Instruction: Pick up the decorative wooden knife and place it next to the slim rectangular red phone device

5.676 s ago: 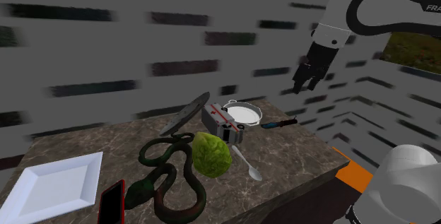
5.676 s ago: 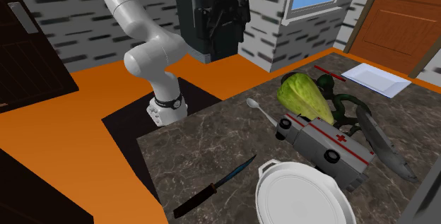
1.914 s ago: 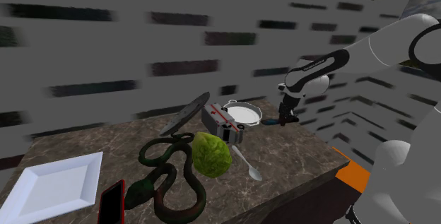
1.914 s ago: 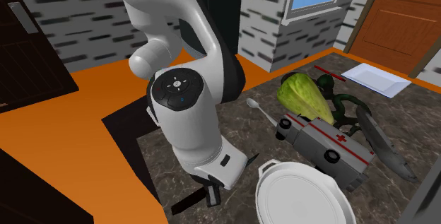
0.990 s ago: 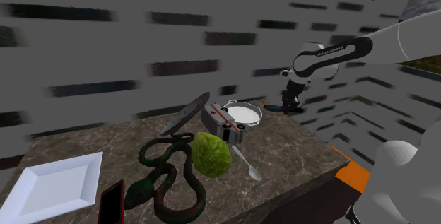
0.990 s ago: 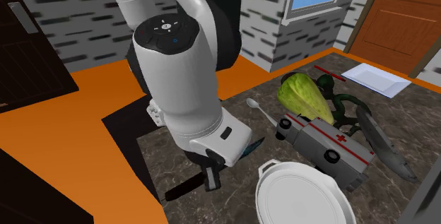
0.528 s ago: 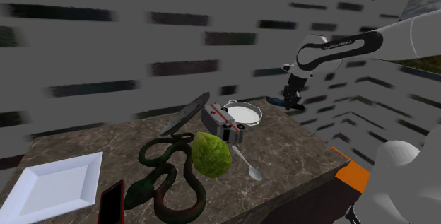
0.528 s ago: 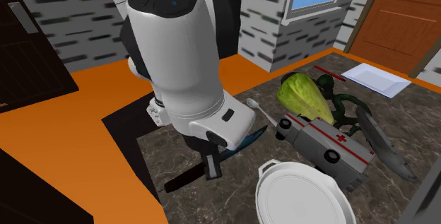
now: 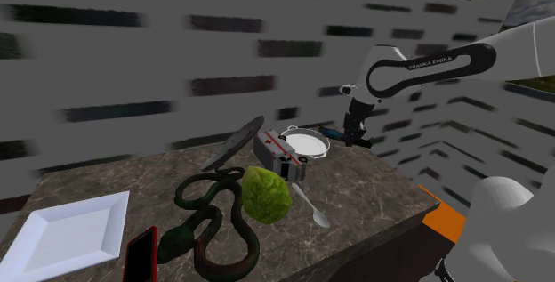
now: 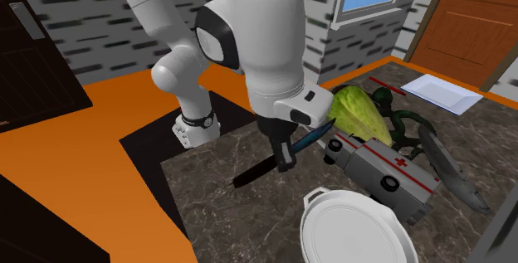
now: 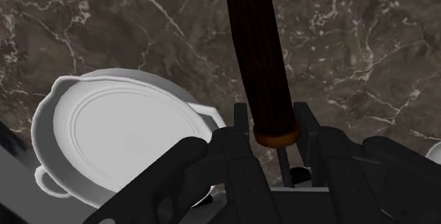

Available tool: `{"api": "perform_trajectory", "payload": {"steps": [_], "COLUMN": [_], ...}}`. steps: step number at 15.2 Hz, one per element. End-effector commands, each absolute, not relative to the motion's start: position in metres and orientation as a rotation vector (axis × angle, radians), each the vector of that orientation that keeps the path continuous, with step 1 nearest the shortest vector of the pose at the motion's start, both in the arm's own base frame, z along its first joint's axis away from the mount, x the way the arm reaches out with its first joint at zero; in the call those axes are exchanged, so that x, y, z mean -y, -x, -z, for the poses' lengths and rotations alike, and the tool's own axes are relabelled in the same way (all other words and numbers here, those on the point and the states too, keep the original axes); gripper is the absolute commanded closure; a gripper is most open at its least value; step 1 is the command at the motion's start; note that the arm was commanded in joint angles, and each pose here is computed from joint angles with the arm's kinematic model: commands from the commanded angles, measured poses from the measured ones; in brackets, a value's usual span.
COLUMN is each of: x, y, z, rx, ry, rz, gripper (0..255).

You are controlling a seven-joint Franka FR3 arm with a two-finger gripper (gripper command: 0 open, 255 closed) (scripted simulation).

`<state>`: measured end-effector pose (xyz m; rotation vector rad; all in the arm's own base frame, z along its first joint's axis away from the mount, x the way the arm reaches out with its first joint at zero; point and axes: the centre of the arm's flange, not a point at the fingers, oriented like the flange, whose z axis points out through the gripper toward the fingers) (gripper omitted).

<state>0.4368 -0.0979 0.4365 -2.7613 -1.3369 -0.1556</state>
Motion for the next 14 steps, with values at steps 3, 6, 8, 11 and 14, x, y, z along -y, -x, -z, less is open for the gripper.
{"api": "perform_trajectory", "payload": {"steps": [3,6,8,11,14], "x": [0.046,0.006,-0.02,-0.06,-0.099], "y": [-0.433,-0.431,-0.429,-0.427,-0.425], "z": [-0.439,-0.44,-0.44,-0.44,-0.44], "rx": [1.334,1.334,1.334,1.334,1.334], "ry": [2.763,2.763,2.763,2.763,2.763], "rz": [0.156,0.156,0.156,0.156,0.156], "gripper": [255,255,255,255,255]}}
